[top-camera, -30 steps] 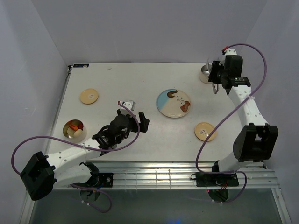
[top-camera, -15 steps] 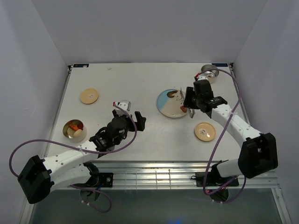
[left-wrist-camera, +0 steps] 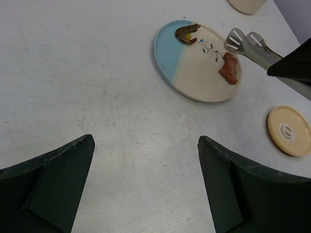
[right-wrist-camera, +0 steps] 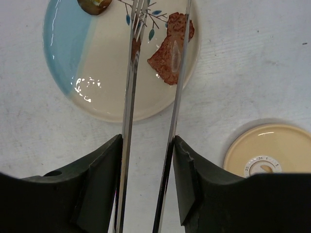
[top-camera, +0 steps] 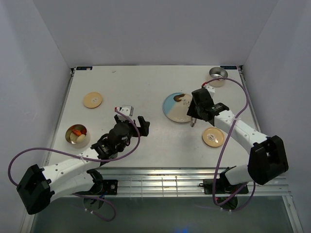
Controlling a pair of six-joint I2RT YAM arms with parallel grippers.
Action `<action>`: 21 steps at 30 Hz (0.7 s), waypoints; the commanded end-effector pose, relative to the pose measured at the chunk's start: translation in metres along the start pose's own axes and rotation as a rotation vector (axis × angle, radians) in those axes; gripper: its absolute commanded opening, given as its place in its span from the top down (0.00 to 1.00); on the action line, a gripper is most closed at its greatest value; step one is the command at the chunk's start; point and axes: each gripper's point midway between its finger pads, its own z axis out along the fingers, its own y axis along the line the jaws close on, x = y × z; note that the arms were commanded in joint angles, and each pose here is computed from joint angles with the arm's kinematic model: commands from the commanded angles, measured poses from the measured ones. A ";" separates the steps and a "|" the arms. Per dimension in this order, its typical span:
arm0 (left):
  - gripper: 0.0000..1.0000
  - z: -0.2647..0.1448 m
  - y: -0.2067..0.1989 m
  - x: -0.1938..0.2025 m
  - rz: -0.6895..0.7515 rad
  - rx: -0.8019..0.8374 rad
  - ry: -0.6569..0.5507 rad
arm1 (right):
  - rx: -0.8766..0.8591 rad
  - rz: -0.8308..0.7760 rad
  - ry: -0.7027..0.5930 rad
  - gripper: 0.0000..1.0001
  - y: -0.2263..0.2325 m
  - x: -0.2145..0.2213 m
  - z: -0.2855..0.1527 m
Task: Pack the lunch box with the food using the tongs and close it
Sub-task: Pick up the fake food from the plate.
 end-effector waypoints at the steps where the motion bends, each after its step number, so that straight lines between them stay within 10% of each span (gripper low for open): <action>1: 0.02 -0.001 -0.003 -0.007 0.001 0.005 -0.022 | 0.034 0.045 -0.040 0.50 0.001 -0.006 -0.010; 21: 0.02 0.001 -0.002 -0.004 0.012 0.001 -0.013 | 0.015 0.078 -0.020 0.50 0.007 0.022 -0.016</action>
